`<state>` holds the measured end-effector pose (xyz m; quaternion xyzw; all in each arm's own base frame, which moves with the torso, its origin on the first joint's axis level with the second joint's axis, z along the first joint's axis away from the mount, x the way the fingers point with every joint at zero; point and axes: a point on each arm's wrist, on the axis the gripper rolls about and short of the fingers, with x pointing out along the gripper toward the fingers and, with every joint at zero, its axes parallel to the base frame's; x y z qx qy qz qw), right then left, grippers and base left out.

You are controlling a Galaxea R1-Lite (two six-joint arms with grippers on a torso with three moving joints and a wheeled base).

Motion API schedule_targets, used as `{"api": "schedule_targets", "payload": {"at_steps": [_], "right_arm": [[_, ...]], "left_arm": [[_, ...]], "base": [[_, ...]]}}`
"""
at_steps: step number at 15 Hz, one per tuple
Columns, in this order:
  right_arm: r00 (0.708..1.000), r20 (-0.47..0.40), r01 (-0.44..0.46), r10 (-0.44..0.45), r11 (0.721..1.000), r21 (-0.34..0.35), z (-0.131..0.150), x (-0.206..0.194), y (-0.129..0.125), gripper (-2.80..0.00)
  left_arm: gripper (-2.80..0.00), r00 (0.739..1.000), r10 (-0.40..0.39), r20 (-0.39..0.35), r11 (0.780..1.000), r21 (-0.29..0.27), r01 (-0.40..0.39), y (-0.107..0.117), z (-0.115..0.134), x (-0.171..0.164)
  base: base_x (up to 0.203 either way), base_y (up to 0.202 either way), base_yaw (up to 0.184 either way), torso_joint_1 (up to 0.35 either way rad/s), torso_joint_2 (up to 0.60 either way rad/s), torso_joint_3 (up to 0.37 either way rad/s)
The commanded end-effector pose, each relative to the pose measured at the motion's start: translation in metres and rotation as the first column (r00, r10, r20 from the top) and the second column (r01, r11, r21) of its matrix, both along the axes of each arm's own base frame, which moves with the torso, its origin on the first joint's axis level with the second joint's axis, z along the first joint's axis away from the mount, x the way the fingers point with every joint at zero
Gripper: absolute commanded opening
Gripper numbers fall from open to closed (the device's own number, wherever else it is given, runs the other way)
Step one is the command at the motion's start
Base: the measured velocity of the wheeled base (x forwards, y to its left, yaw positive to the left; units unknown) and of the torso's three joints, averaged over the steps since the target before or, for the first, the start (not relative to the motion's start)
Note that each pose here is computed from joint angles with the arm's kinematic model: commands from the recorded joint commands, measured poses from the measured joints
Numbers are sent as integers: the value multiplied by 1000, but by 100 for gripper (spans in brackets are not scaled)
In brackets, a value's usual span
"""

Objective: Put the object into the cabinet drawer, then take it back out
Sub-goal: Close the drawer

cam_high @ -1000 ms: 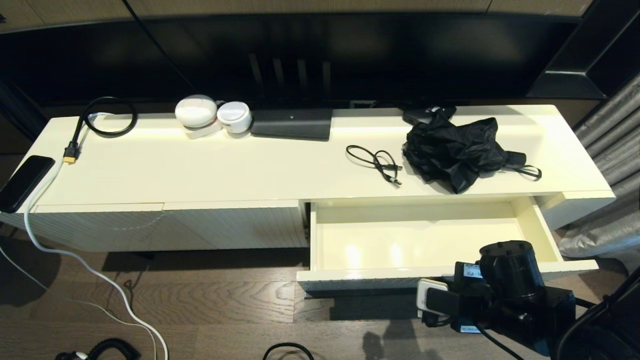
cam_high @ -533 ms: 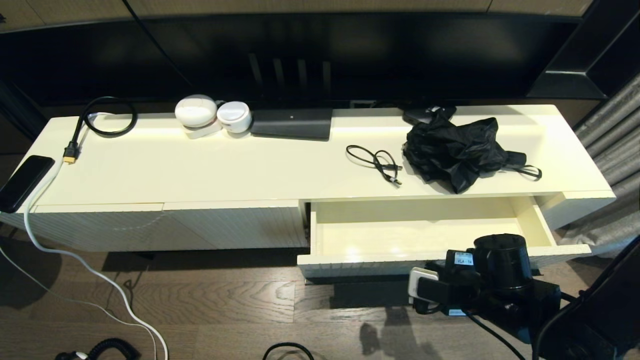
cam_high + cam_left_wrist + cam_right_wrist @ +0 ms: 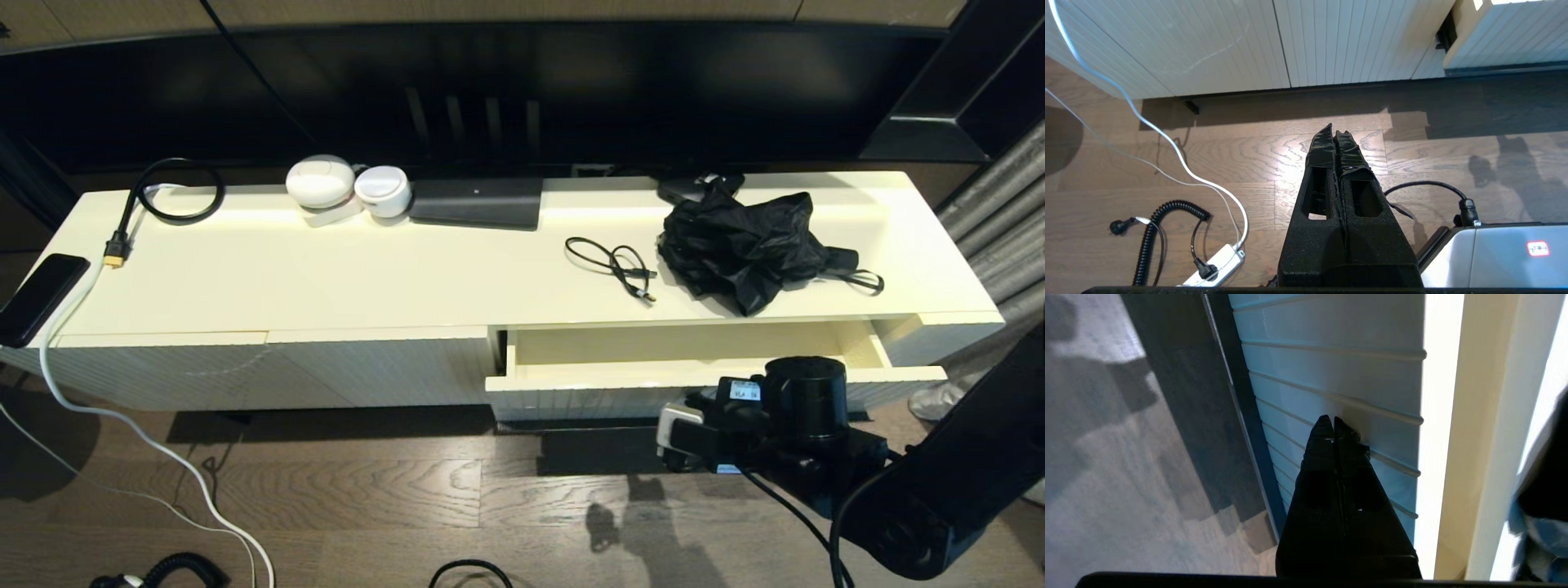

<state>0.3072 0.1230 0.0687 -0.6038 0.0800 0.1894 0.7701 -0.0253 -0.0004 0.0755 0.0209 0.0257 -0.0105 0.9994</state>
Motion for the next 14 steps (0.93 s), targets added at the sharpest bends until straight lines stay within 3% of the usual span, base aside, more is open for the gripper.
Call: {"api": "schedule_targets", "payload": {"at_steps": [1, 14], "right_arm": [[1000, 16, 10, -10, 1000, -6, -2, 8, -1, -280], [993, 104, 51, -53, 999, 19, 1, 56, -5, -280]], "left_arm": [[-280, 1000, 0, 0, 1000, 1, 0, 0, 0, 0], [-280, 1000, 0, 0, 1000, 1, 0, 0, 0, 0]], "base": [[0, 0, 0, 0, 0, 0], [0, 0, 0, 0, 0, 0]]}}
